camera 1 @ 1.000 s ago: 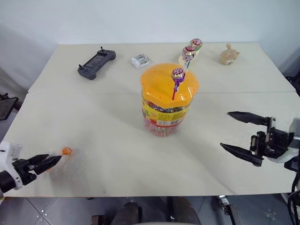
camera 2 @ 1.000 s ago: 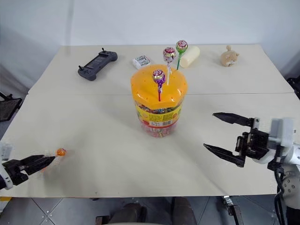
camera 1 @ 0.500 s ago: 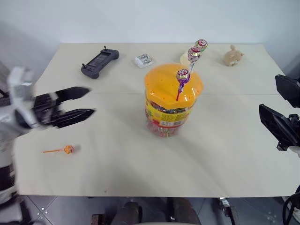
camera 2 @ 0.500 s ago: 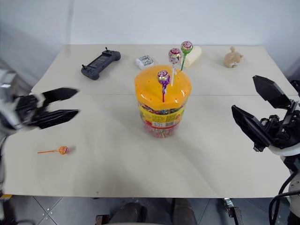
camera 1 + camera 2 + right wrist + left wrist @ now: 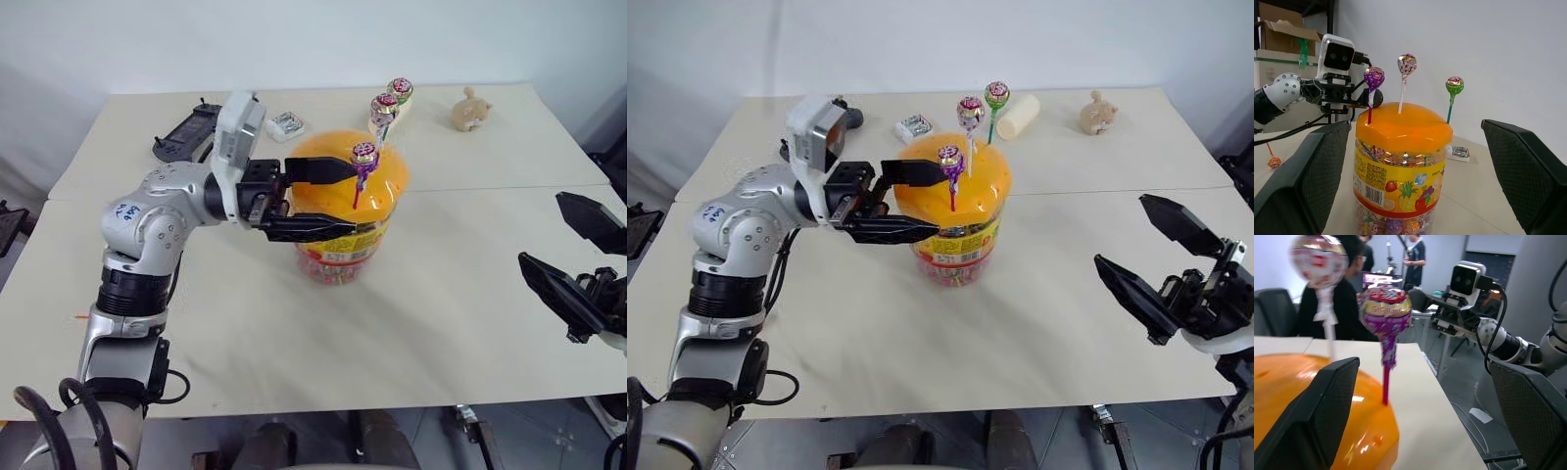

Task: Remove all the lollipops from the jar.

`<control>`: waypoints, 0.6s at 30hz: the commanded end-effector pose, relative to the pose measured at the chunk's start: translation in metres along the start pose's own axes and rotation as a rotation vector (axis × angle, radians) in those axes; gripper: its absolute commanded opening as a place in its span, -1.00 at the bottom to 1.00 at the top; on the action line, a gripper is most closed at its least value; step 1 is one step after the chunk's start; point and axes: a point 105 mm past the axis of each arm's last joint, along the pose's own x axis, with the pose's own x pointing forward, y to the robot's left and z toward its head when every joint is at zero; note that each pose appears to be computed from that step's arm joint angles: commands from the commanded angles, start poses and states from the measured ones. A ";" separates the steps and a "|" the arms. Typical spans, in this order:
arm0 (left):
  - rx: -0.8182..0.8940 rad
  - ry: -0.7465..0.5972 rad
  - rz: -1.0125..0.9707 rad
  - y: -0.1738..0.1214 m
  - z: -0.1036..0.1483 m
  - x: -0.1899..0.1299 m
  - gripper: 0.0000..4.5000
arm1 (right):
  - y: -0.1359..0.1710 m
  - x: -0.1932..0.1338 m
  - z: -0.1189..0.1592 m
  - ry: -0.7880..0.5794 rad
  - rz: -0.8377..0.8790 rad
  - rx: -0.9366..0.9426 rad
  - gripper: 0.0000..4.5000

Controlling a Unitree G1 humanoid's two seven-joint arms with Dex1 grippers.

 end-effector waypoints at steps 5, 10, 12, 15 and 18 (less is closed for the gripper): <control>-0.013 0.001 0.014 0.011 0.002 0.015 0.72 | 0.009 -0.002 -0.001 0.034 0.080 -0.033 1.00; -0.004 0.007 0.019 0.014 -0.001 0.022 0.04 | 0.008 -0.005 -0.003 0.064 0.109 -0.027 1.00; -0.008 0.006 -0.006 0.010 0.001 0.024 -0.26 | 0.005 -0.007 -0.004 0.074 0.106 -0.031 1.00; -0.005 0.005 -0.027 0.007 0.002 0.027 -0.69 | 0.000 -0.008 -0.004 0.084 0.102 -0.037 1.00; 0.001 -0.011 -0.039 0.005 0.005 0.027 -0.98 | -0.001 -0.007 -0.003 0.082 0.106 -0.038 1.00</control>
